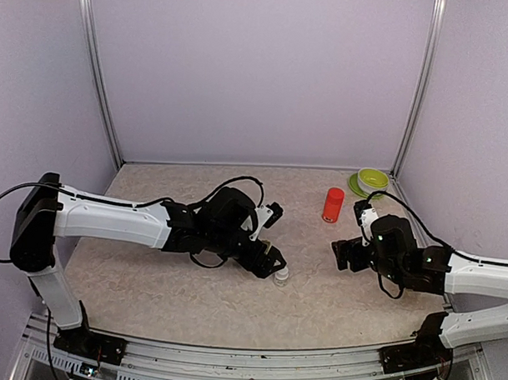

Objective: Sort the pills into containers
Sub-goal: Place the pill bottle at the center of the board, then pick up the pill bottle from the center of the board.

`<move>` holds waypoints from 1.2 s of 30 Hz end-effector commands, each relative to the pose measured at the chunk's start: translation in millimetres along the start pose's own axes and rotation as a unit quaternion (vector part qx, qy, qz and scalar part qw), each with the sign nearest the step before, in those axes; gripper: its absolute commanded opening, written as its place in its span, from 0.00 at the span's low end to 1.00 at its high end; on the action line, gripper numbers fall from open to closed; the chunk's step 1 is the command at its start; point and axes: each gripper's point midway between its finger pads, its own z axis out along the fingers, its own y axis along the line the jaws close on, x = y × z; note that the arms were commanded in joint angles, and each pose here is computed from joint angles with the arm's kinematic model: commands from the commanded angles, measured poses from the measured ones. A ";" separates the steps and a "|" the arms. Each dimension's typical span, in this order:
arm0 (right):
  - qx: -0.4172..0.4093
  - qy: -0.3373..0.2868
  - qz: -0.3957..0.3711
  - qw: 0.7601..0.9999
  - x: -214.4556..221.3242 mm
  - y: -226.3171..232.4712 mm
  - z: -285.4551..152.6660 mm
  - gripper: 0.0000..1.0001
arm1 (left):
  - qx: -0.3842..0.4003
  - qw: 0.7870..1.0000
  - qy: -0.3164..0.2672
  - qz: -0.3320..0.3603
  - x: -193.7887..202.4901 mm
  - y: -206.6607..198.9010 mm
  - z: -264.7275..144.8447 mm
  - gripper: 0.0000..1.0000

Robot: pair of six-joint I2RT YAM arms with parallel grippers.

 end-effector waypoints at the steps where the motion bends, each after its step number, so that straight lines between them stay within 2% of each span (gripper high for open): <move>1: 0.016 0.013 0.007 1.000 11.7 -8.0 1.0 0.98 | -0.037 0.999 0.027 0.026 4.4 4.1 8.9 0.95; 18: 0.006 0.024 0.007 1.000 27.2 -6.8 3.4 0.97 | -0.066 0.994 0.067 0.049 16.8 -10.3 51.9 0.84; 31: -0.006 0.028 0.014 0.999 33.7 -4.5 3.0 0.96 | -0.094 0.991 0.075 0.061 19.6 -0.6 72.1 0.70; 36: -0.006 0.028 0.015 0.999 34.4 -5.0 2.8 0.96 | -0.094 0.991 0.082 0.057 24.0 2.3 75.5 0.60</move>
